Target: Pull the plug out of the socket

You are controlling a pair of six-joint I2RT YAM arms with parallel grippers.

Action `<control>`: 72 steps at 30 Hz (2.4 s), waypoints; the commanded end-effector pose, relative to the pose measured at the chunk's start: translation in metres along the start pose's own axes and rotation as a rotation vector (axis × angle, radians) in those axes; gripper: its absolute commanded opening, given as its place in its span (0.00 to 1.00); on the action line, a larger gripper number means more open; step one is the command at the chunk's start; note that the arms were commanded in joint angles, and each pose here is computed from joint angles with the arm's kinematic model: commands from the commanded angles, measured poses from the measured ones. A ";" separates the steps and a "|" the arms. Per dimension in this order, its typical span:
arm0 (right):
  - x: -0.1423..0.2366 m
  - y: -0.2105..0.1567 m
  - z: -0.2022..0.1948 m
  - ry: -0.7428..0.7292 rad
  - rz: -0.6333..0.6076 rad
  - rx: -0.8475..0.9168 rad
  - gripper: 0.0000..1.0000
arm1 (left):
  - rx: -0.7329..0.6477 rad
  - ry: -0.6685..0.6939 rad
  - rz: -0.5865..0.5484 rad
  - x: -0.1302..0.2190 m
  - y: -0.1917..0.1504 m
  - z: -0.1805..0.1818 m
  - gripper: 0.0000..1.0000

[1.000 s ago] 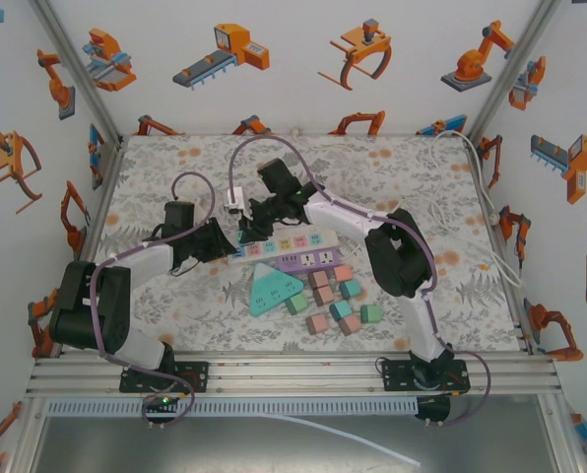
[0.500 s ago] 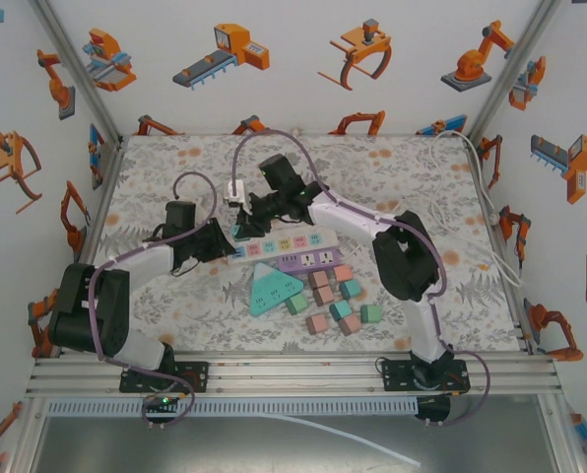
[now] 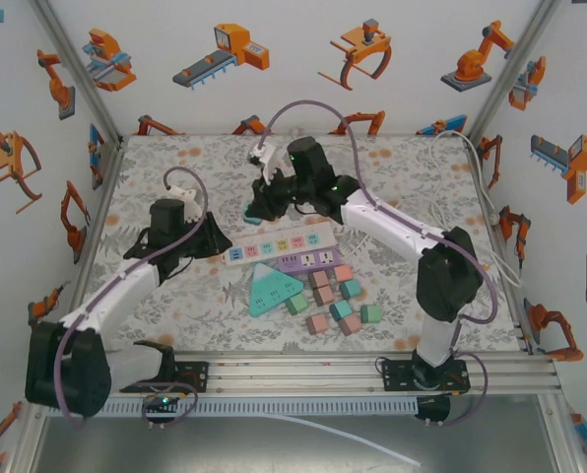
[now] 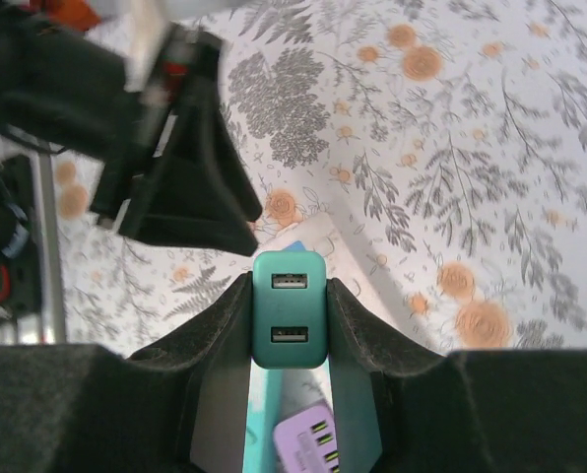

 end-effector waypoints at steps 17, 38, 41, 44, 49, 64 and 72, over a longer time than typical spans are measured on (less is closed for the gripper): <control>0.149 -0.092 -0.050 -0.471 -0.116 -0.668 0.17 | -0.580 -0.605 -0.142 0.110 -0.040 -0.124 0.44; 0.215 -0.250 -0.056 -0.883 -0.335 -1.108 0.18 | -0.747 -0.713 -0.061 0.088 -0.065 -0.163 0.86; 0.208 -0.258 -0.058 -0.852 -0.326 -1.129 0.19 | -0.750 -0.706 -0.057 0.085 -0.065 -0.163 0.90; 0.200 -0.260 -0.062 -0.804 -0.315 -1.137 0.22 | -0.751 -0.700 -0.049 0.083 -0.066 -0.163 0.94; 0.189 -0.271 -0.065 -0.757 -0.294 -1.183 0.29 | -0.752 -0.690 -0.060 0.083 -0.065 -0.162 0.98; 0.185 -0.296 -0.043 -0.768 -0.207 -1.197 0.52 | -0.752 -0.681 -0.085 0.077 -0.061 -0.165 0.99; 0.196 -0.282 -0.036 -0.852 -0.177 -1.117 0.56 | -0.745 -0.686 -0.107 0.079 -0.058 -0.166 0.99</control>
Point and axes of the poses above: each hand's point on the last joint's axis, 136 mm out from that joint toward the fingers, its own x axis back along the fingers, its own z axis along the line the jaws close on, y = z × x, the point moved 7 cm from there along x, back along the fingers, and after that the axes turned 3 degrees about x, right-handed, at the moved point
